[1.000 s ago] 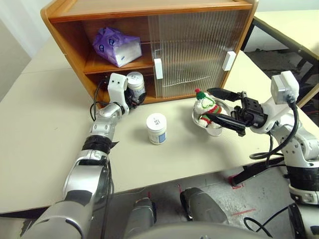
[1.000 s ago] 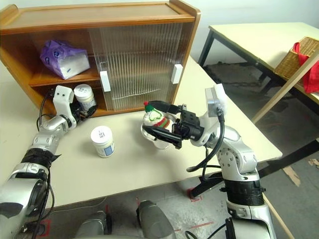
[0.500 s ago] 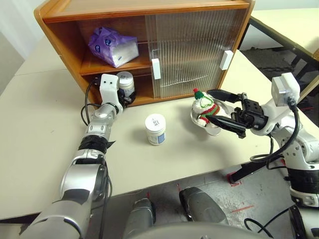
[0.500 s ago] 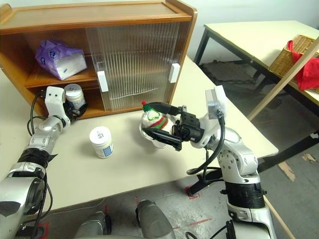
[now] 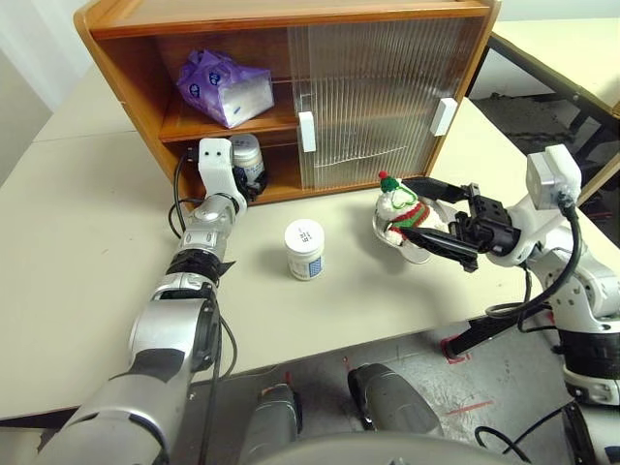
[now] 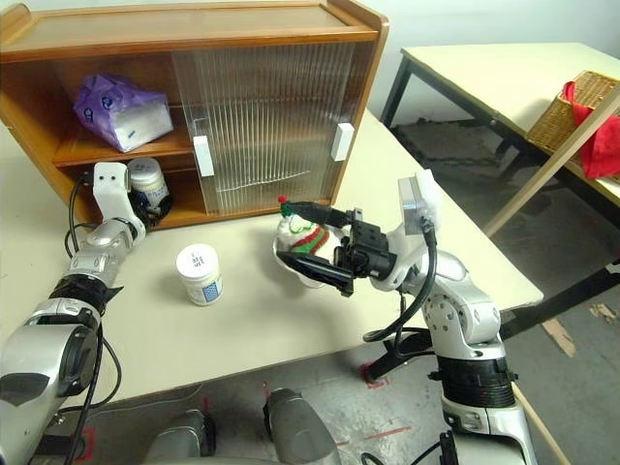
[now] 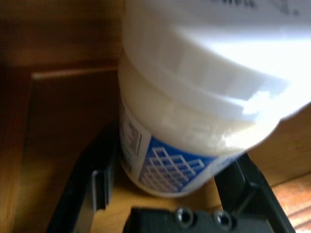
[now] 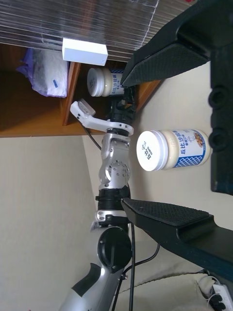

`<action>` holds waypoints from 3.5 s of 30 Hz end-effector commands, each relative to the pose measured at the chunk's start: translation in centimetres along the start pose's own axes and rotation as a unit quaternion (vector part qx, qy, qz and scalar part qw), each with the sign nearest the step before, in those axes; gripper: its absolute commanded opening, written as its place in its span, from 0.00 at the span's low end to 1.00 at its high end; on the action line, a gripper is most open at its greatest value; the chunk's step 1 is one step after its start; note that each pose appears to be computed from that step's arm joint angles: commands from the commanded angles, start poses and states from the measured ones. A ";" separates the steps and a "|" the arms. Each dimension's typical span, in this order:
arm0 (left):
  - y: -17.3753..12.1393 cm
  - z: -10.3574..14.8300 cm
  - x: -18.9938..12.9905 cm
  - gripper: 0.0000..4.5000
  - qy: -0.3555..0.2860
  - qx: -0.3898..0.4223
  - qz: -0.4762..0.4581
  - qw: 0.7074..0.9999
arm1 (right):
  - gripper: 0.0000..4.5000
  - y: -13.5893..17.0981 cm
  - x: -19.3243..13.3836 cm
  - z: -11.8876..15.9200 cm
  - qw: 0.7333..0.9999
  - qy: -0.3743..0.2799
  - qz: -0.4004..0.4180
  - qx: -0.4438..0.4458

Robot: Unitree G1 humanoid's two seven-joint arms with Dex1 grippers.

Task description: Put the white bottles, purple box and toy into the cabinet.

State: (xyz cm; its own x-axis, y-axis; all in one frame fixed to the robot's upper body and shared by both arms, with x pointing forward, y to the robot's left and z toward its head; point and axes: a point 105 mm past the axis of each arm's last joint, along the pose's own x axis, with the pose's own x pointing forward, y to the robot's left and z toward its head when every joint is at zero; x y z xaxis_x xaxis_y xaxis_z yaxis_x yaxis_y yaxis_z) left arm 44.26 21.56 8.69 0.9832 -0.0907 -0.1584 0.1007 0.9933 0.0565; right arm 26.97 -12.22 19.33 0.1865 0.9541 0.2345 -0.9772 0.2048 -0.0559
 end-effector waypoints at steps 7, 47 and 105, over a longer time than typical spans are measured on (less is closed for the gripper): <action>-0.6 1.2 0.4 0.70 -0.013 -0.011 -0.012 1.000 | 1.00 0.0 0.3 0.3 1.000 -0.005 0.005 -0.004; 0.3 0.4 -3.8 0.06 -0.026 0.065 0.024 0.997 | 1.00 -0.4 0.8 0.2 1.000 -0.008 0.018 -0.005; -0.8 2.9 -0.4 0.01 -0.041 0.333 0.014 0.942 | 1.00 -0.4 0.5 0.3 1.000 0.000 0.004 -0.021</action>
State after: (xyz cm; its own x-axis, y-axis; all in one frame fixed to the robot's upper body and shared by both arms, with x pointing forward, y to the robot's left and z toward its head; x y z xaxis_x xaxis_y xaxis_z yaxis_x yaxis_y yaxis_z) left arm 44.15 20.69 11.65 0.9942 -0.0841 -0.0668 0.1073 0.7544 0.6476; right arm 27.55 -11.80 19.57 0.1764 0.9545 0.2405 -0.9766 0.2003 -0.0787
